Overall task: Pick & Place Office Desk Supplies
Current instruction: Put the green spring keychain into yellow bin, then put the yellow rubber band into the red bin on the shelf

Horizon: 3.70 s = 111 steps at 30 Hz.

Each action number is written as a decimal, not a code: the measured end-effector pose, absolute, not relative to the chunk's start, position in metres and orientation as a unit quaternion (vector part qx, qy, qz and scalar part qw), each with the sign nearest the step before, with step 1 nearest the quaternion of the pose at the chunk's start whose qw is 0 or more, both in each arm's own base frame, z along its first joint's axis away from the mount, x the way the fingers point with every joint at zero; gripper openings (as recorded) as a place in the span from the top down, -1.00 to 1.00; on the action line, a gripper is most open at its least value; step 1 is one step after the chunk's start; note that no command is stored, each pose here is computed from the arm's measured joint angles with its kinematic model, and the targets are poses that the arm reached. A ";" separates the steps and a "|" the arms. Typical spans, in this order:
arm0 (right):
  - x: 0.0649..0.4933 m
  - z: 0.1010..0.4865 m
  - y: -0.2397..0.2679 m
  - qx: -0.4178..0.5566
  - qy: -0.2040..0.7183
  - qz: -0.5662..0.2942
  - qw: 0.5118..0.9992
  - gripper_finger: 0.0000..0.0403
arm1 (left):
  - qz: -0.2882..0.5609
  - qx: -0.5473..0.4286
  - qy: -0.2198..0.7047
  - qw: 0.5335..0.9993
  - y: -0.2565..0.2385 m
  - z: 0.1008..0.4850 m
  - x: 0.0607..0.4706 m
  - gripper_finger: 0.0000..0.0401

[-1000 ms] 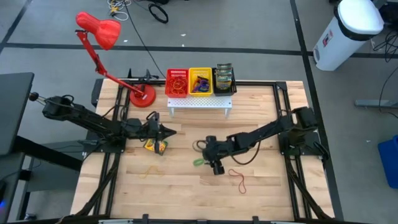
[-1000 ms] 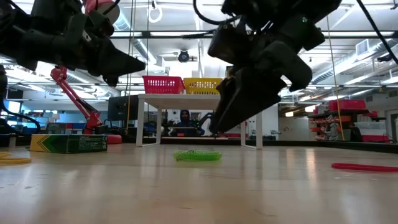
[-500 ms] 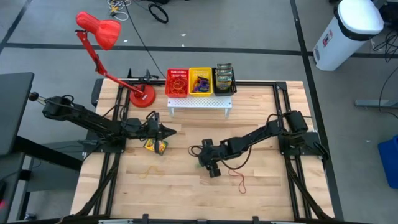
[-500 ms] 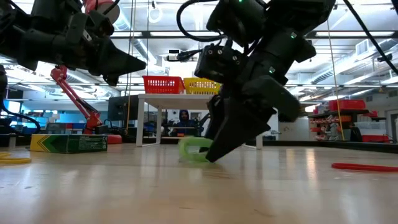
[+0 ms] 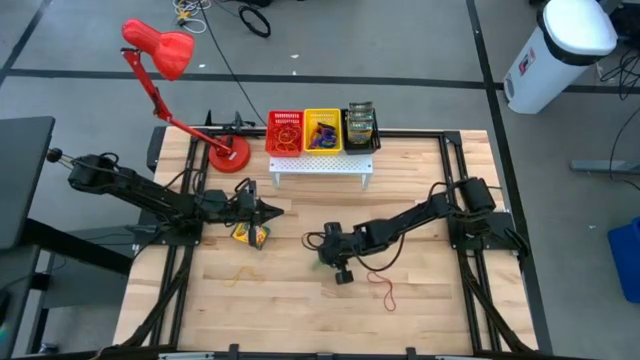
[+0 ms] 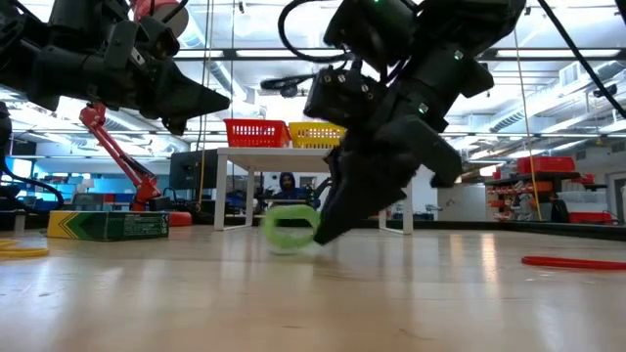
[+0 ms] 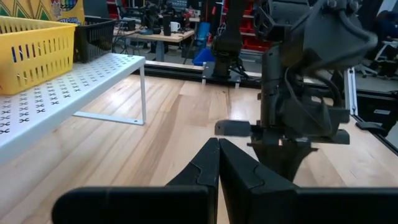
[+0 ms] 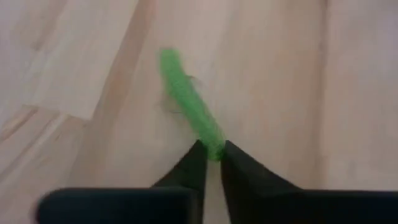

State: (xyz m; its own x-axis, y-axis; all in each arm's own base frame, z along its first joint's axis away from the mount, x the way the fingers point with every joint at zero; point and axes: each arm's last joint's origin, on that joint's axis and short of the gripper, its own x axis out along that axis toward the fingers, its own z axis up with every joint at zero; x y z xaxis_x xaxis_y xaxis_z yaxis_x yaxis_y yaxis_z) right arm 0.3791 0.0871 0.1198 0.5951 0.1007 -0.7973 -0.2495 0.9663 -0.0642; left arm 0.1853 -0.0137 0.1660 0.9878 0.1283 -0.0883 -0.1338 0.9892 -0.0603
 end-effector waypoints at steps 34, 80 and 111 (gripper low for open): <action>0.387 0.308 -0.135 -0.094 0.447 -0.288 0.842 0.89 | 0.062 -0.034 0.049 0.996 -0.014 0.165 0.185 0.94; 0.269 0.210 0.011 -0.050 0.085 -0.062 0.993 0.88 | 0.104 -0.032 0.059 0.992 -0.016 0.177 0.195 0.96; 0.266 0.205 0.009 -0.071 0.099 -0.073 0.990 0.90 | 0.125 -0.190 0.590 0.774 -0.138 0.150 0.196 0.25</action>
State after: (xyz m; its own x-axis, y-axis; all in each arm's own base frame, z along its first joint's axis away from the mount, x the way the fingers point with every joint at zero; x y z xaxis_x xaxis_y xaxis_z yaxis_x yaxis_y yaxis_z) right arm 0.2665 0.0095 0.2050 0.9699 -0.1583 -0.1851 0.1301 0.9792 -0.1556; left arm 0.1964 -0.1384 0.1495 0.2718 -0.0308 -0.9619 -0.4183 0.8963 -0.1469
